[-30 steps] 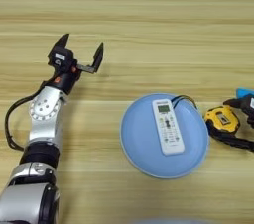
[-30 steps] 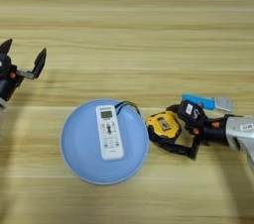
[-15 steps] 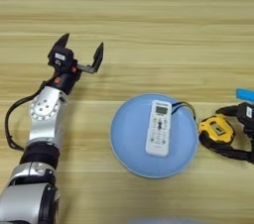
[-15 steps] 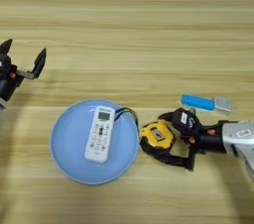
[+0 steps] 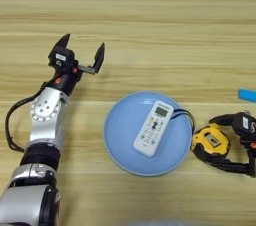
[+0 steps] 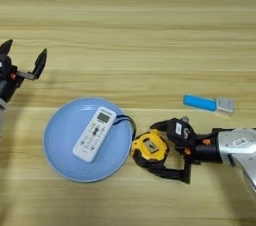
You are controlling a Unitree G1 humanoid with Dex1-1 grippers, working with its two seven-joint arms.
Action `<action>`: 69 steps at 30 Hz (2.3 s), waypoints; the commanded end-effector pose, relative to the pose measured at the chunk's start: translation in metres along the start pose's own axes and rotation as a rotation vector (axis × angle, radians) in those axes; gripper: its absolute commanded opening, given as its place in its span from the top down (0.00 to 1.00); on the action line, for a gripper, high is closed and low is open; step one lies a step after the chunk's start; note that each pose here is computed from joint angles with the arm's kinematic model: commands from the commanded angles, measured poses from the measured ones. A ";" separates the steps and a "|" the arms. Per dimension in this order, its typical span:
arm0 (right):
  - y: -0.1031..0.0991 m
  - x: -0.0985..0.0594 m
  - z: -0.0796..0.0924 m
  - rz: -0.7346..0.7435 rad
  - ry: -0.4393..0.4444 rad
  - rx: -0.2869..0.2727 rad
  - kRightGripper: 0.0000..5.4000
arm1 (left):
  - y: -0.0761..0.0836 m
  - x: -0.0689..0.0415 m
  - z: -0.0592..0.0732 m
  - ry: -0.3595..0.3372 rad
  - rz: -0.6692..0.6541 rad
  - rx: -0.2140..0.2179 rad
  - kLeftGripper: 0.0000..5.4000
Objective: Move the objects on the table
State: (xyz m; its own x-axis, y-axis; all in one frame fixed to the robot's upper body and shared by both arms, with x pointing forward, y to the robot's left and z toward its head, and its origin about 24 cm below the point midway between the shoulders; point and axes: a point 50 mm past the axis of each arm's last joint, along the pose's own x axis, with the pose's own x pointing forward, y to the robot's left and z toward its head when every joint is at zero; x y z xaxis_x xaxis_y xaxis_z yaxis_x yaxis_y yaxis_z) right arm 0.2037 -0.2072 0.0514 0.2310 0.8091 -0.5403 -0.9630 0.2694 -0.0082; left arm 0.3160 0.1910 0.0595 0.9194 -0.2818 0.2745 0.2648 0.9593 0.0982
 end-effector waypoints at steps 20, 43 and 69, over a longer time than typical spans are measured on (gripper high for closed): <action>-0.041 -0.093 0.095 -0.384 -0.706 0.034 0.01 | -0.010 0.004 0.005 -0.039 -0.007 -0.010 0.00; -0.099 -0.090 0.010 -0.802 -0.238 0.106 0.01 | -0.009 0.005 0.003 -0.032 -0.001 -0.014 0.00; -0.119 -0.097 -0.025 -0.857 -0.434 0.390 0.01 | -0.004 0.005 0.004 -0.029 -0.003 -0.009 0.00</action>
State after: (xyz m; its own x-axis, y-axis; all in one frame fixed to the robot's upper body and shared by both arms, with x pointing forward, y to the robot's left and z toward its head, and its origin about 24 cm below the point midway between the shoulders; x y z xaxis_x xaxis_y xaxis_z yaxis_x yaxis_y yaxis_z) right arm 0.2897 -0.3283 0.0778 0.9098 0.3736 -0.1809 -0.3741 0.9268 0.0324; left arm 0.3156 0.1846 0.0605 0.9134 -0.2843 0.2912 0.2700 0.9587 0.0892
